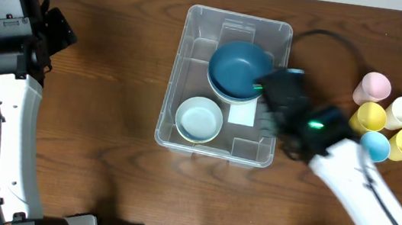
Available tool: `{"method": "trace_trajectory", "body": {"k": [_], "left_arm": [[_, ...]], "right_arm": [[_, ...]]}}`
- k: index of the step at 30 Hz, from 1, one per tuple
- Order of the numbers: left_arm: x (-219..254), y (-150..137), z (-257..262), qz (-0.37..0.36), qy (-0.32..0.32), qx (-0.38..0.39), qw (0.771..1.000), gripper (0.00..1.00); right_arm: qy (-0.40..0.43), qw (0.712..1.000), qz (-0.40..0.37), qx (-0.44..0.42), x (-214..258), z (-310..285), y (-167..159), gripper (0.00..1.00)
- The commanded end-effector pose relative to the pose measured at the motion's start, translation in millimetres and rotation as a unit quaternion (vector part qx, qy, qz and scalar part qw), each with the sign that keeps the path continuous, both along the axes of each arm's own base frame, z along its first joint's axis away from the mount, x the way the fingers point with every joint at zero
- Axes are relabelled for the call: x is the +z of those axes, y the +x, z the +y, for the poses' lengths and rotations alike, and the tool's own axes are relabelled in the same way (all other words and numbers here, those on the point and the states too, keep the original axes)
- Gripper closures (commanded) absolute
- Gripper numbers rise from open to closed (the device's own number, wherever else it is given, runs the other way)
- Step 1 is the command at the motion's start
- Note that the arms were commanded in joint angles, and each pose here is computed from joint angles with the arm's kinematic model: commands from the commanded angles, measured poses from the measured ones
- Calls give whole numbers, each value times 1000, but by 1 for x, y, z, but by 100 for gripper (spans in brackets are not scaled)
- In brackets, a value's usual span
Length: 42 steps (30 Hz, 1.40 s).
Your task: Pack container
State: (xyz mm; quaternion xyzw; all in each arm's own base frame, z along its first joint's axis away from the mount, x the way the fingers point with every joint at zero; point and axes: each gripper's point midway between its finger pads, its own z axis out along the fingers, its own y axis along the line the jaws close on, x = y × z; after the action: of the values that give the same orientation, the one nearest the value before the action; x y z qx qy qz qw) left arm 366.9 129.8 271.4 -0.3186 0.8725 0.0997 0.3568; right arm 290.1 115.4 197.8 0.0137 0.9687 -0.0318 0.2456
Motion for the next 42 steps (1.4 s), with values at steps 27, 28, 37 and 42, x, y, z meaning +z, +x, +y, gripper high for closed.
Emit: {"method": "trace_trajectory", "body": {"k": [27,28,37,42], "left_arm": [[10,-2,4,-8,11,4,1000,2],[10,-2,4,-8,11,4,1000,2],[10,-2,4,-8,11,4,1000,2],[10,-2,4,-8,11,4,1000,2]], "right_arm": [[-37,972,105,-205,-36,-200,8,32],[-42,973,115,-196,-41,-201,10,31],[-49,967,175,-176,-82,-202,19,31],[-41,969,189,-152,-92,-196,17,34]]}}
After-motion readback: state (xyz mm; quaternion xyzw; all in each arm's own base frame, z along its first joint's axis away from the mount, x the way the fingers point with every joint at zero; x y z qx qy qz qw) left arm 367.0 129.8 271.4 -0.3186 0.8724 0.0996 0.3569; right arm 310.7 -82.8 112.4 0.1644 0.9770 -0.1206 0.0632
